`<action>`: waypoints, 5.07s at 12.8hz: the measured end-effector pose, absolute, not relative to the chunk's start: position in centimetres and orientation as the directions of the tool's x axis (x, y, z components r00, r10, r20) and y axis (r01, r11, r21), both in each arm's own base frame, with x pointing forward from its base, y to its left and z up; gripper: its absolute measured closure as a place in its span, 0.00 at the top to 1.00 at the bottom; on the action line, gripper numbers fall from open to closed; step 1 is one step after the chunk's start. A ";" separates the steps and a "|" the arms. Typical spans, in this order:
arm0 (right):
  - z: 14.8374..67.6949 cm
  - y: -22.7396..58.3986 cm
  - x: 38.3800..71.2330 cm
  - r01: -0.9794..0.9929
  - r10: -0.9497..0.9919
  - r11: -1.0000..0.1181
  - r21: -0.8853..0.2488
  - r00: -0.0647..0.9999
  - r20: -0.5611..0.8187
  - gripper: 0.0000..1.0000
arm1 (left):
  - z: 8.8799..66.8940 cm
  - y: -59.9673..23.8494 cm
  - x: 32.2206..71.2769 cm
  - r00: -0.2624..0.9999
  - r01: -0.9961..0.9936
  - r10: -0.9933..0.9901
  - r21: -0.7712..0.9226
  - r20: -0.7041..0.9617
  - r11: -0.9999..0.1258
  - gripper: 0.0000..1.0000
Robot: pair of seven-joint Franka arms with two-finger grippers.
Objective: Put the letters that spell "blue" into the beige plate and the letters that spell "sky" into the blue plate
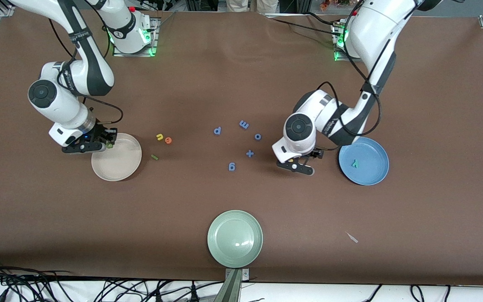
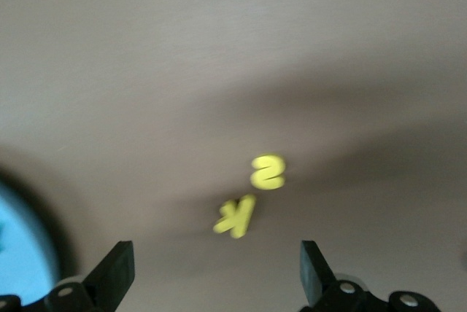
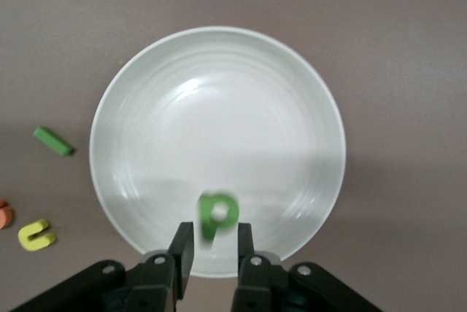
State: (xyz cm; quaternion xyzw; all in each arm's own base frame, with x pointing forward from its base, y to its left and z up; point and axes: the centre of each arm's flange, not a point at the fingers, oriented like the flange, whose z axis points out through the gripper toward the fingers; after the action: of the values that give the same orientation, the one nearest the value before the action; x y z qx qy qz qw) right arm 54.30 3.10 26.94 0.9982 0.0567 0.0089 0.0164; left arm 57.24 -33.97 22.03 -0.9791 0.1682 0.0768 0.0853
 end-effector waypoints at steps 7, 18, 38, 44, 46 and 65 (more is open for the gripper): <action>26.8 6.7 58.3 -0.010 -0.010 -1.000 0.005 0.998 0.059 0.56 | 17.5 -31.9 56.4 0.856 -0.506 -0.489 -0.075 -0.169 -0.859 1.00; 20.9 17.2 58.8 -0.237 -0.237 -0.971 -0.041 0.971 0.010 0.59 | 18.2 -31.1 56.1 0.861 -0.501 -0.487 -0.074 -0.146 -0.863 0.24; 17.7 16.6 56.3 -0.261 -0.260 -0.965 -0.030 0.965 -0.026 0.48 | 26.6 -30.0 59.6 0.888 -0.433 -0.413 -0.059 -0.203 -0.900 1.00; 18.7 16.7 56.9 -0.250 -0.250 -0.967 -0.040 0.968 -0.005 0.46 | 18.0 -32.2 60.0 0.923 -0.360 -0.357 0.002 -0.141 -0.933 1.00; 19.0 16.4 57.2 -0.246 -0.246 -0.968 -0.042 0.969 0.002 0.46 | 16.6 -32.7 59.5 0.923 -0.358 -0.355 0.009 -0.146 -0.934 1.00; 17.7 16.2 56.9 -0.257 -0.257 -0.966 -0.040 0.966 -0.006 0.47 | 27.4 -14.1 62.7 0.862 -0.333 -0.277 -0.063 -0.425 -0.941 0.26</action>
State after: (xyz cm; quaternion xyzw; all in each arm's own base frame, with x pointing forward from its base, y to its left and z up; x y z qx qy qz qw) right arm 56.93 16.17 17.68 0.9914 -0.1295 -0.0005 -0.0204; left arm 62.65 -14.11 27.44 -0.9625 0.1586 0.2098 0.0673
